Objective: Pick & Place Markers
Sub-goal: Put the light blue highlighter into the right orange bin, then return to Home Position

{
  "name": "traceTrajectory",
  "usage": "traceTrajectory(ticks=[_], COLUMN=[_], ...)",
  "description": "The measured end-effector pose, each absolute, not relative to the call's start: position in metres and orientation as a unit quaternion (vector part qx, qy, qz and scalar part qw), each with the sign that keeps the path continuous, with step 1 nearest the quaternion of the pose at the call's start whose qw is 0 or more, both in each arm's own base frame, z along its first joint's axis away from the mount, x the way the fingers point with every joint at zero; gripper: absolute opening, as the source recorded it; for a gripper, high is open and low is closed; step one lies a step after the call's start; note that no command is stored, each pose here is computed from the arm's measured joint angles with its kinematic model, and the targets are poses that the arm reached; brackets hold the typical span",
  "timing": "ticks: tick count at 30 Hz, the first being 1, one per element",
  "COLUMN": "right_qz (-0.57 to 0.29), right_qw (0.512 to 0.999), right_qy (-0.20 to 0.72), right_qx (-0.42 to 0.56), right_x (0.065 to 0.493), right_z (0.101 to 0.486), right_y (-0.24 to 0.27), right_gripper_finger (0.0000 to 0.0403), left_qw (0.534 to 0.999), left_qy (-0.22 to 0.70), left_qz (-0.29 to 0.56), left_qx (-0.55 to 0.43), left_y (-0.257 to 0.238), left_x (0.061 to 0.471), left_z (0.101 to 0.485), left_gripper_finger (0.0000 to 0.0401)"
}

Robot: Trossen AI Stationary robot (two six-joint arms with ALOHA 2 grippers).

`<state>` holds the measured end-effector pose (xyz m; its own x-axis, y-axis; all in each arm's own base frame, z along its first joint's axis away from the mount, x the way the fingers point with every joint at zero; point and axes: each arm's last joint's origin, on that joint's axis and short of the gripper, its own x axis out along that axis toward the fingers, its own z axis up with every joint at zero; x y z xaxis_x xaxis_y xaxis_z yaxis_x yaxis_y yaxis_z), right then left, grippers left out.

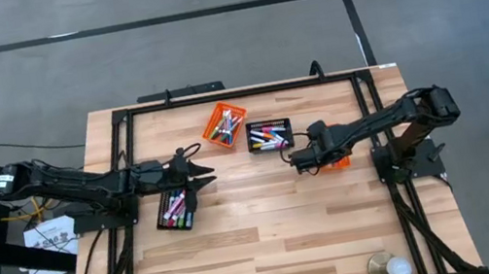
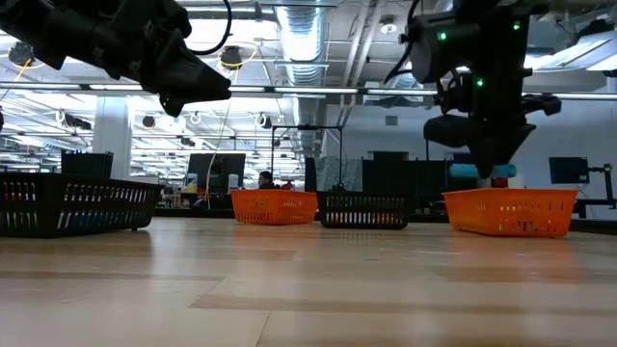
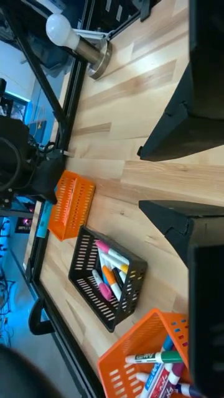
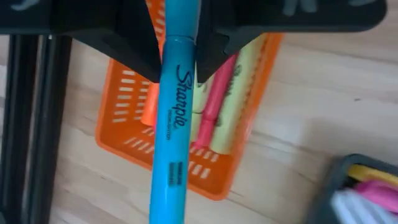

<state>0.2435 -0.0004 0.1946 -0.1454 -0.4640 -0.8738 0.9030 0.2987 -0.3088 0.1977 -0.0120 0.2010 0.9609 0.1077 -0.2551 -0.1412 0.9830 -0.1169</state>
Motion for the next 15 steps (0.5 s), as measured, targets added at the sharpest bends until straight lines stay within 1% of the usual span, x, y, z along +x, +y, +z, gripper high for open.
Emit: traceTrajectory(ticks=[8,11,15], right_qz=[-0.558,-0.544,-0.538], right_qw=[0.611,0.617,0.628], right_qy=[0.520,0.533,0.523], right_qx=[0.212,0.198,0.207], right_x=[0.241,0.242,0.249], right_z=[0.192,0.192,0.203], right_y=[-0.005,-0.005,-0.004], right_gripper_finger=[0.0149,0.0170,0.0187], left_qw=[0.988,0.988,0.988], left_qy=[0.125,0.125,0.123], left_qz=[0.063,0.062,0.062], left_qx=[-0.065,-0.063,-0.063], left_y=[-0.012,-0.012,-0.012], left_x=[0.198,0.198,0.198], left_z=[0.201,0.201,0.201], left_gripper_finger=[0.0108,0.0108,0.0108])
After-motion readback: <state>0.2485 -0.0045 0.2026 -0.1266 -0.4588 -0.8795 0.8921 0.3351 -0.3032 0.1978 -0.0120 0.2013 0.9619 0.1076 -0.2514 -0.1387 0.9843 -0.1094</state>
